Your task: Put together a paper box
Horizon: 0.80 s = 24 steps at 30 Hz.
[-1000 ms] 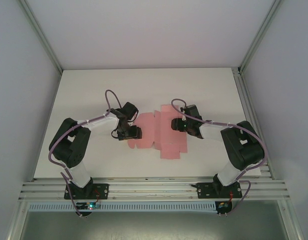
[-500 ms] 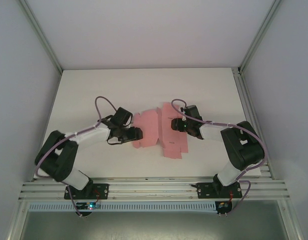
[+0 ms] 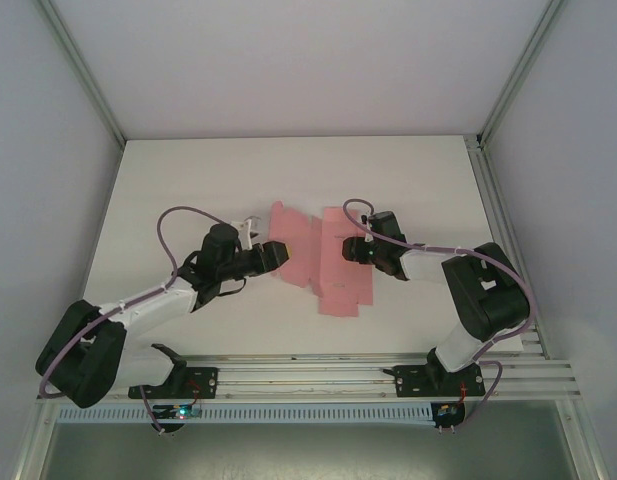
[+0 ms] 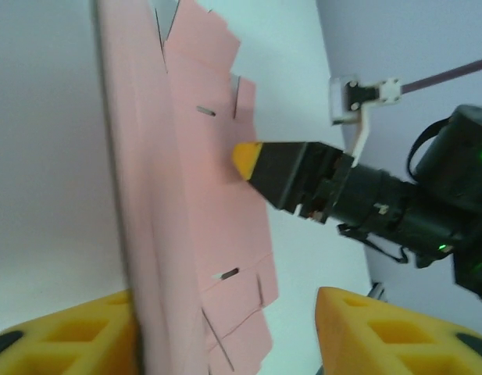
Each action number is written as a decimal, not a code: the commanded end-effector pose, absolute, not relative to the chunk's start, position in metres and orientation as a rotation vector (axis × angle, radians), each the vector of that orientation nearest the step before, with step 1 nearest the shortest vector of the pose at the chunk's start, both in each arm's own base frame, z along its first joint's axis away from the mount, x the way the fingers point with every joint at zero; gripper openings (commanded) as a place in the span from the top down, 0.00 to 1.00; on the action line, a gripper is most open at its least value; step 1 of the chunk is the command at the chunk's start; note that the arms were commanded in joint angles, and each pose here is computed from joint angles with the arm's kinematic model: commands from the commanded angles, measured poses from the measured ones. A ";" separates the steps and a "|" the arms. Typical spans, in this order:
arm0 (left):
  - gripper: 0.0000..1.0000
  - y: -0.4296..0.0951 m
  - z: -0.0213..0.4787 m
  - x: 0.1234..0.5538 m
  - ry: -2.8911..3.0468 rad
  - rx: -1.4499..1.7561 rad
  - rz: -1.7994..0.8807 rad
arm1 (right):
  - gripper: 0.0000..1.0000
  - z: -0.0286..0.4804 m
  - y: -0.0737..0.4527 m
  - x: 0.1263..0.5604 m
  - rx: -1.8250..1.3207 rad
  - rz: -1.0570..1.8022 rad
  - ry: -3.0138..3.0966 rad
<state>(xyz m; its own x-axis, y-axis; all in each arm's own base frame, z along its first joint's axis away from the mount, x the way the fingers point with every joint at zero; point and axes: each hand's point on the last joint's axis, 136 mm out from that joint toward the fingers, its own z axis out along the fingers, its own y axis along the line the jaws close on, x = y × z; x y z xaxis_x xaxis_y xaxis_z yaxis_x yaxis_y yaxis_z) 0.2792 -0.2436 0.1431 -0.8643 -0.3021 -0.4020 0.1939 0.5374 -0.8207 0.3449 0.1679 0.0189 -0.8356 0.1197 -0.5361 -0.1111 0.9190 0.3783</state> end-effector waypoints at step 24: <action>1.00 -0.250 0.285 0.260 1.784 0.488 -1.189 | 0.02 0.187 0.139 0.293 -0.086 0.797 2.031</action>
